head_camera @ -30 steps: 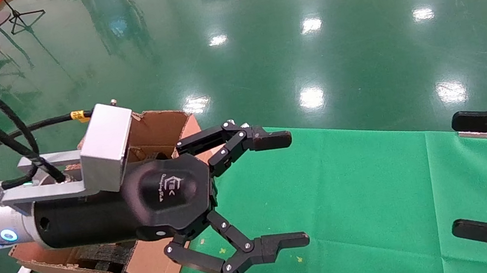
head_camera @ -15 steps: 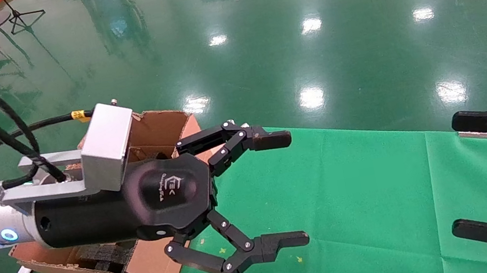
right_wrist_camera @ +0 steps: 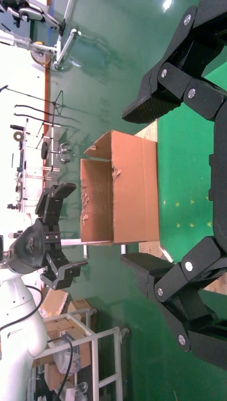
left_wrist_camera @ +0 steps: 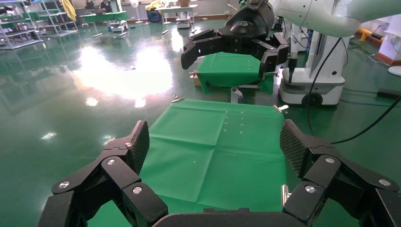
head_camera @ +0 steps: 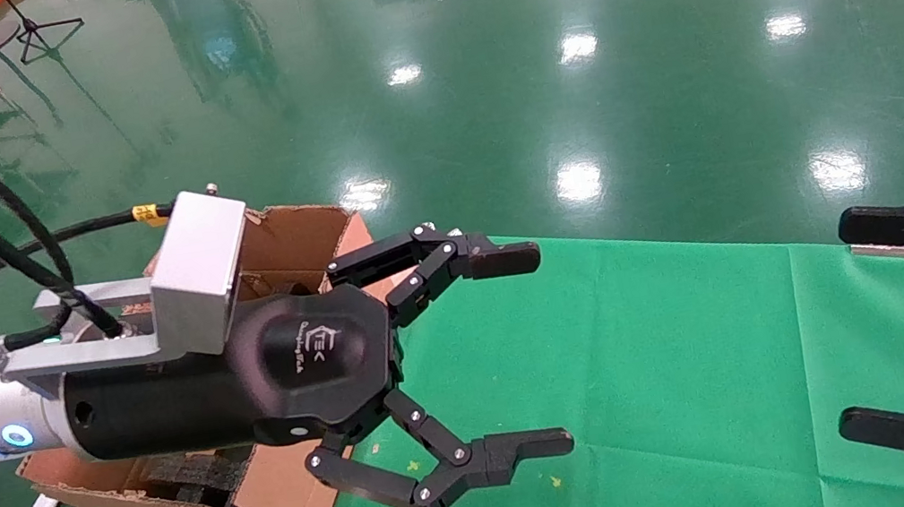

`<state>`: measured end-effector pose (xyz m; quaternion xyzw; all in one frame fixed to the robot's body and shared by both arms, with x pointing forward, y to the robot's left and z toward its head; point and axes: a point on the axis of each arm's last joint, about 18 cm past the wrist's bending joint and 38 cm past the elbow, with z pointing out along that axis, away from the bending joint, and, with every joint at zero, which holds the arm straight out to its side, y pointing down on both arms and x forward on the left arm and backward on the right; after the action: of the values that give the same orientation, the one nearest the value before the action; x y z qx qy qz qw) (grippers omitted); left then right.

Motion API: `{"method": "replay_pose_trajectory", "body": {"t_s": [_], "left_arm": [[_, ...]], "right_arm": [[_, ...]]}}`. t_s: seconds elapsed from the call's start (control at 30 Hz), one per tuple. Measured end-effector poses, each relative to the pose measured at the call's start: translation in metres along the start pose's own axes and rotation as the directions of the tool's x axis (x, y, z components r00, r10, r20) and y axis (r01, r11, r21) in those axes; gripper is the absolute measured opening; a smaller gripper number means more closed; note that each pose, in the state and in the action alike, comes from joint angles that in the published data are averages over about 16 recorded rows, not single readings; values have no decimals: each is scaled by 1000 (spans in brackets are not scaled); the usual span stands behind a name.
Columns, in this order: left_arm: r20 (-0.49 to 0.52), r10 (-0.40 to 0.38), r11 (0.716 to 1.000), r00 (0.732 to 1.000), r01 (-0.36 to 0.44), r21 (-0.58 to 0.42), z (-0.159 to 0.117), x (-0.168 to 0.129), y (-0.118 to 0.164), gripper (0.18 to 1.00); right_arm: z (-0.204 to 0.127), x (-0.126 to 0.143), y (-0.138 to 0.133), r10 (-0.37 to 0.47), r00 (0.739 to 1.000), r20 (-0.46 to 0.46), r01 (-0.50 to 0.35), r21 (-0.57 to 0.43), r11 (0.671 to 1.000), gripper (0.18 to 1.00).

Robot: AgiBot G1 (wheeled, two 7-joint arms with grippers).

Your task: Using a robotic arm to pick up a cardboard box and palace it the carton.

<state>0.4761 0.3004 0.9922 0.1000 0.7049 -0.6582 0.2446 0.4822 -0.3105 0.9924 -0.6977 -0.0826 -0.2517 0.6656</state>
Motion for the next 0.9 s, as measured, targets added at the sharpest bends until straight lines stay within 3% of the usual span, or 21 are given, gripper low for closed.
{"method": "replay_pose_trajectory", "body": {"t_s": [0.9], "left_arm": [[0,0,1000,1000,0,0,0,0,0,1001]], "right_arm": [[0,0,0,0,1000,0,0,0,1000,1001]]}}
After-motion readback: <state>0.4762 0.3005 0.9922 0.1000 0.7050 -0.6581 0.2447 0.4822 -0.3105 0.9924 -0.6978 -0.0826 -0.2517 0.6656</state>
